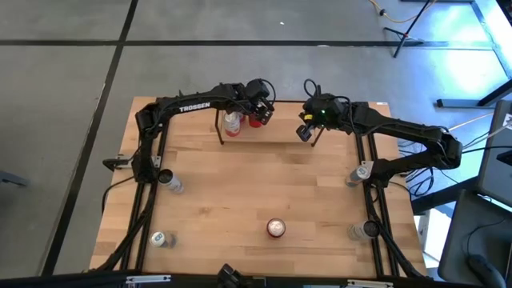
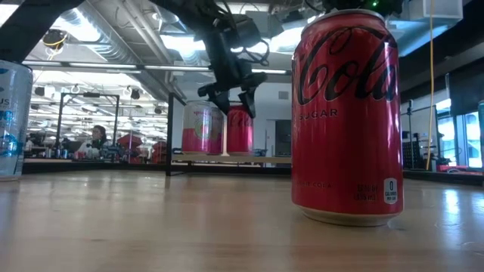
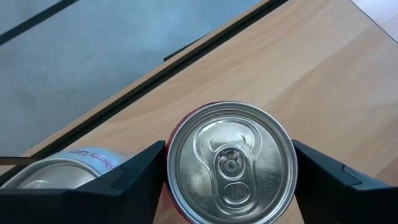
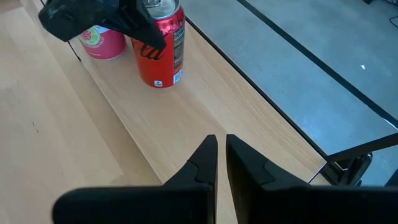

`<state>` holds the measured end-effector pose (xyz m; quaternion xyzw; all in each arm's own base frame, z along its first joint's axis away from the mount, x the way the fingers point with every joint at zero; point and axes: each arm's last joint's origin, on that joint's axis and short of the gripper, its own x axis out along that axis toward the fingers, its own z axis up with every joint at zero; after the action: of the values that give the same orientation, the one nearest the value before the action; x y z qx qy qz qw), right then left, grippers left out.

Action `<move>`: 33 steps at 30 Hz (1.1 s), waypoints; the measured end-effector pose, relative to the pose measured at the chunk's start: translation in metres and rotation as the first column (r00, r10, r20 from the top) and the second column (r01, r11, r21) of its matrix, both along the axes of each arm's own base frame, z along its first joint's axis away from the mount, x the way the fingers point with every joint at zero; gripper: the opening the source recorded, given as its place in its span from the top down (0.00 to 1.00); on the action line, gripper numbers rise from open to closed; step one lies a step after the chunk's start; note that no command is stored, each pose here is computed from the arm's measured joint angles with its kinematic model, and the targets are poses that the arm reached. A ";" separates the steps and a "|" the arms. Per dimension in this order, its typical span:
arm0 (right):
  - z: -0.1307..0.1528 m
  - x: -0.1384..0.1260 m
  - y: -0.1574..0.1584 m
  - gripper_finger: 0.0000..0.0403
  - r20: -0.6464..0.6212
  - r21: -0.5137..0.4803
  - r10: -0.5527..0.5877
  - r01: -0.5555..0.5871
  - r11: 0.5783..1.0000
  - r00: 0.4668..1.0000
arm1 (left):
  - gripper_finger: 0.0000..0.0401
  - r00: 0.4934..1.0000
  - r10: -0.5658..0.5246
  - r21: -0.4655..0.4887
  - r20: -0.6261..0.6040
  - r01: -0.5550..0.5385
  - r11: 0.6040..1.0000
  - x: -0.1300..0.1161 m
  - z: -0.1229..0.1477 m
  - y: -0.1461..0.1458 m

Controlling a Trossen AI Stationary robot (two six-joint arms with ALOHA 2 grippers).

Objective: Place canned beverage on shelf
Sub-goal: Put the top red soda can on the shelf, then put the red soda can on the shelf aligned with the other red soda can

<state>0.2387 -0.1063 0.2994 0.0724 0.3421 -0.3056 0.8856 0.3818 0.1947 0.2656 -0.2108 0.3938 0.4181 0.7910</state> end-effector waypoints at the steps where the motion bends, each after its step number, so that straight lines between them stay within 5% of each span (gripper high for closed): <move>1: 0.000 0.000 0.000 0.94 0.000 0.000 0.000 0.000 1.000 1.000 | 0.33 1.000 0.001 0.003 0.002 -0.001 1.000 0.000 0.000 0.000; 10: 0.000 0.000 0.000 0.94 -0.004 0.002 0.000 0.000 1.000 1.000 | 0.31 1.000 0.001 0.000 -0.001 -0.001 1.000 0.000 -0.001 0.000; 19: 0.000 0.000 0.000 0.94 -0.005 0.002 0.001 -0.001 1.000 1.000 | 0.13 1.000 -0.021 -0.016 0.011 0.021 1.000 0.000 0.007 -0.001; 28: 0.002 0.002 0.000 0.94 0.037 0.009 -0.006 0.005 1.000 0.999 | 0.11 0.977 -0.201 0.025 0.068 0.200 0.979 -0.003 0.094 -0.023; 33: 0.005 0.006 0.009 0.94 0.122 0.104 0.144 -0.157 0.982 0.982 | 0.11 0.930 -0.362 0.081 0.061 0.357 0.931 -0.021 0.142 -0.071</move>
<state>0.2451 -0.0976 0.3044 0.1138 0.3126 -0.2130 0.9187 0.3610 0.1240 0.4080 -0.1234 0.3812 0.2714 0.8751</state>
